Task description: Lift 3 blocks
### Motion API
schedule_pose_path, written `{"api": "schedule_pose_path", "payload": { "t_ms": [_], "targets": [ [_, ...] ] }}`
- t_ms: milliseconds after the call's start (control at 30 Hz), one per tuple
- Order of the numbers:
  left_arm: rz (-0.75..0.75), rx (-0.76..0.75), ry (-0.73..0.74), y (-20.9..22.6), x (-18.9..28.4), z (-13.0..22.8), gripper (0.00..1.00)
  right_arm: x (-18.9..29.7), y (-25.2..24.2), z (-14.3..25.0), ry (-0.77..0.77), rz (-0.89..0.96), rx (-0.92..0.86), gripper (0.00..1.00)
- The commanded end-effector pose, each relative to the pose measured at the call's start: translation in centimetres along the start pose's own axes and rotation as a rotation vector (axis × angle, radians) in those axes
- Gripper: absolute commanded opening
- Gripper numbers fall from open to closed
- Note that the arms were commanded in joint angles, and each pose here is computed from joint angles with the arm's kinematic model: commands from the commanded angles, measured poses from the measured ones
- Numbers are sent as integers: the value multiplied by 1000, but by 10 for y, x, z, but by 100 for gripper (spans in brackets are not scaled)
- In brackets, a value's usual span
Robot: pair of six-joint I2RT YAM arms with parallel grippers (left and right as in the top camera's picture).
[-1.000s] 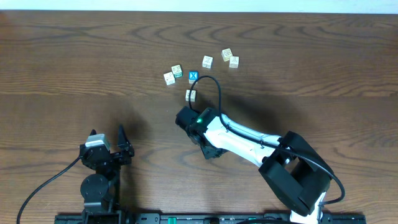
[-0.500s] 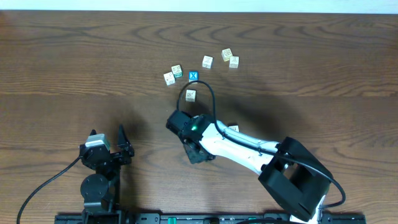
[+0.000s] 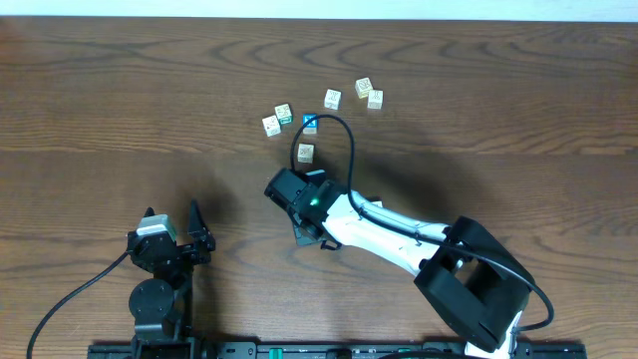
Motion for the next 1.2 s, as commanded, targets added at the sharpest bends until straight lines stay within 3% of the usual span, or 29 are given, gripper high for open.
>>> {"api": "schedule_pose_path", "payload": {
  "t_ms": [0, 167, 533, 700, 1167],
  "targets": [
    [-10, -11, 43, 4, -3, 15, 75, -5, -11, -3, -20, 65, -54, 10],
    [-10, -11, 43, 4, -3, 15, 75, -6, -17, -6, -30, 91, -64, 14],
    [-10, -11, 43, 4, -3, 15, 75, -6, -21, -5, -29, 121, -64, 35],
    [-10, -11, 43, 4, -3, 15, 75, -5, -21, -4, -23, 125, -62, 50],
    [-10, -11, 43, 4, -3, 15, 75, -5, -18, -7, -34, 103, -6, 54]
  ]
}}
Point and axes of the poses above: each gripper's point midway between its finger pads, its own x axis back along the fingers, its own y axis along the line the jaws close on, z = x × y, the point moved 9 cm from there along x, back along the fingers, and after that the axes turned 8 degrees about x, right-handed, at the moved point
